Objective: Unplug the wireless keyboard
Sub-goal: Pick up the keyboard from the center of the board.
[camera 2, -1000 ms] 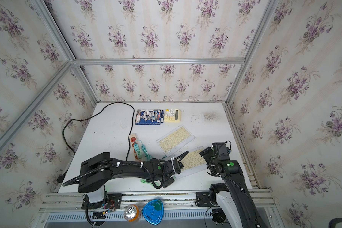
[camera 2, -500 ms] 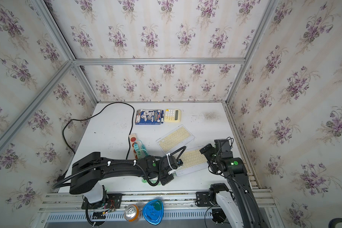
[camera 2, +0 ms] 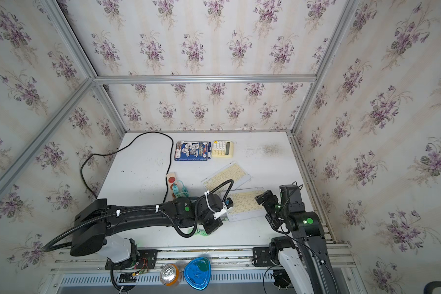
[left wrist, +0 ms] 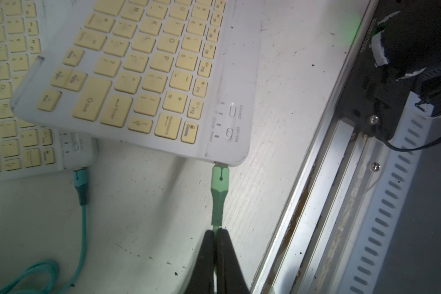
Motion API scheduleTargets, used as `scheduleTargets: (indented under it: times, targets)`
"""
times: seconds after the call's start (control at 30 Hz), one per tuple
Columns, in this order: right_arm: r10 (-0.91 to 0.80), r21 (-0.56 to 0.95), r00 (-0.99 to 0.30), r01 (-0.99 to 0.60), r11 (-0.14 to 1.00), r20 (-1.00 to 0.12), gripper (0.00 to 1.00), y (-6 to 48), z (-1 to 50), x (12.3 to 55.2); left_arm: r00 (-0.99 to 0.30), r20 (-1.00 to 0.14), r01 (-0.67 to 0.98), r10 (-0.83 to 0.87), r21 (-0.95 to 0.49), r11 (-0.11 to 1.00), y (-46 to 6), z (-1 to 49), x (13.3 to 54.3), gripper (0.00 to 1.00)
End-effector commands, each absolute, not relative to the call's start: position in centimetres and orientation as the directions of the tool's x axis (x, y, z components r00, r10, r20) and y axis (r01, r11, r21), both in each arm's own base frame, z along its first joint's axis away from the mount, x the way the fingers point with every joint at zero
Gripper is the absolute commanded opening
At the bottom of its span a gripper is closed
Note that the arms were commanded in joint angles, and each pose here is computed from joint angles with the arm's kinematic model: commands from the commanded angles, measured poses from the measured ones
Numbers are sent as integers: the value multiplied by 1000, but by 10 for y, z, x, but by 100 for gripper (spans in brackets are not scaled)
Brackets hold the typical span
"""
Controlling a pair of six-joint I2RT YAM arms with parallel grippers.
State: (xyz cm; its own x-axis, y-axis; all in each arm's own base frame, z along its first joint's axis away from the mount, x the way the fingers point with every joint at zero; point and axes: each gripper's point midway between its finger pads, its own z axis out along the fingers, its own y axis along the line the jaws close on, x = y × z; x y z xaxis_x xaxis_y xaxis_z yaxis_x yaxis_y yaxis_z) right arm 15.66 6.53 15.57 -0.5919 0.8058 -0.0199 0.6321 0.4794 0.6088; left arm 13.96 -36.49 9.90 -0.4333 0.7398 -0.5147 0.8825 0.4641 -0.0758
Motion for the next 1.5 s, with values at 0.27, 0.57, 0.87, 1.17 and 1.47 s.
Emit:
scheduleTargets:
  times: [0.27,0.57,0.87,1.17,1.47]
  targets:
    - [761,679,-636,616,399,130,96,96,125,168,-423,-616,870,664,-71,488,-365,129,156,0]
    - [771,727,-610,613,310,185,96,105,111,183,-426,-615,868,663,-70,492,-367,128,158,0]
    - [796,775,-578,582,248,179,96,105,109,190,-421,-626,872,657,-80,483,-375,135,159,0]
    - [796,778,-561,597,197,229,95,110,98,198,-419,-641,878,643,-105,467,-382,147,157,0]
    - [832,784,-516,595,175,205,94,101,99,204,-426,-646,881,633,-138,452,-386,155,152,0]
